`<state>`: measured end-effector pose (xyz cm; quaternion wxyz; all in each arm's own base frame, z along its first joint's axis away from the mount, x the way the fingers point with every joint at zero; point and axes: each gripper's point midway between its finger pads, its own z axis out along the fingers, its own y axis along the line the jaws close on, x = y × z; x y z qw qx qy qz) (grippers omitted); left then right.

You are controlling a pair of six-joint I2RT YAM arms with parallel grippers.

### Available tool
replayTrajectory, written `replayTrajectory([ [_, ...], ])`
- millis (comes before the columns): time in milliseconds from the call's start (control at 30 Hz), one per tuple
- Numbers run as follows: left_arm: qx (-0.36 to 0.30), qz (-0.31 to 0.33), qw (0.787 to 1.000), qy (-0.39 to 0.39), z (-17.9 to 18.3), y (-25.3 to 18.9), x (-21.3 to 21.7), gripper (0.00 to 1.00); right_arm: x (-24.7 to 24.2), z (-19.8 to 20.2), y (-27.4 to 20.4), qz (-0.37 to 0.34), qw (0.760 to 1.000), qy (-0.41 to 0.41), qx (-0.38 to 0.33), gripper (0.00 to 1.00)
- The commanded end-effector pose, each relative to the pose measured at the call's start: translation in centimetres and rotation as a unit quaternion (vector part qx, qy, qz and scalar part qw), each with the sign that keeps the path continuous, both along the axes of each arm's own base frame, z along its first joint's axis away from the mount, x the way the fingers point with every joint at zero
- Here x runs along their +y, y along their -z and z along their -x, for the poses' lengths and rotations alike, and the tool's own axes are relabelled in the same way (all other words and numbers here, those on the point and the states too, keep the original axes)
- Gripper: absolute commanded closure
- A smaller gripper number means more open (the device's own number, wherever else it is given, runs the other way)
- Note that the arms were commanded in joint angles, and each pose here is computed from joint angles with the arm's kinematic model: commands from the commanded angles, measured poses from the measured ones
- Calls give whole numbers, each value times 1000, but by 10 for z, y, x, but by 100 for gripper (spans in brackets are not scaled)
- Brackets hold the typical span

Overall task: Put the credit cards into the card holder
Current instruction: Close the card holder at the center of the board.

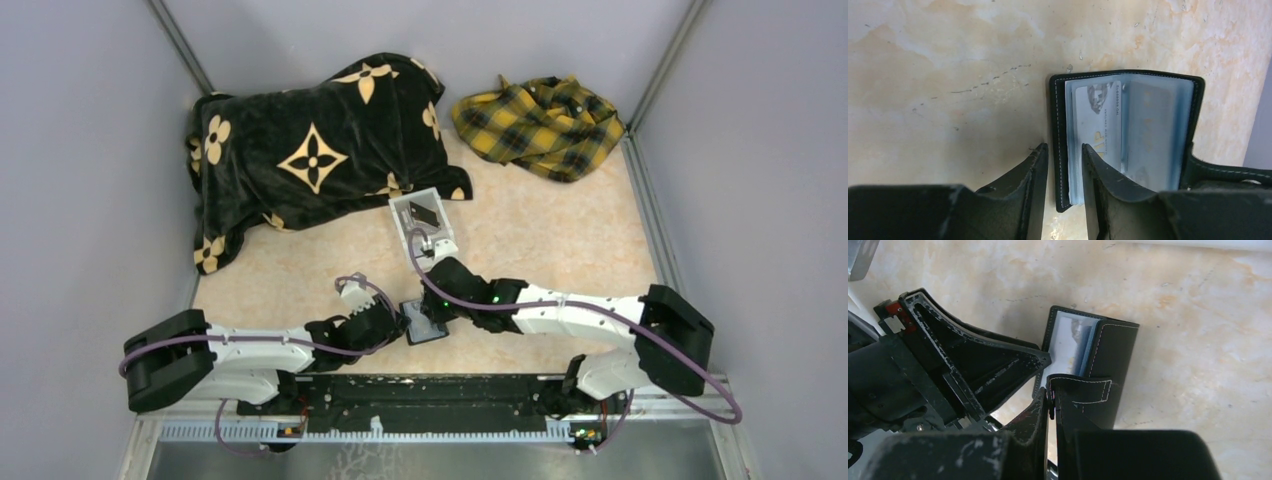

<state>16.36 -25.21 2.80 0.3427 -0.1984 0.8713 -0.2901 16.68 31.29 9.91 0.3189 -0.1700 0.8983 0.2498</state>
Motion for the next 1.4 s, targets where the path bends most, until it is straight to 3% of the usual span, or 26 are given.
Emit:
replayTrajectory([
  [0,8,-25,1000,-2,6,12,13,64,26,-1,-9,-23,1000,7,-9,100],
  [367,28,-41,999,3,13,29,20,73,54,14,10,-35,999,-14,10,99],
  [433,30,-43,999,0,14,30,23,73,57,17,10,-40,999,-19,13,95],
  [633,34,-56,998,-12,13,31,30,74,63,26,10,-44,998,-41,27,70],
  [733,38,-63,997,-19,13,31,32,74,65,32,12,-36,998,-52,32,64],
  [1367,54,-66,992,-97,11,21,58,77,84,68,-25,-59,991,-115,23,57],
])
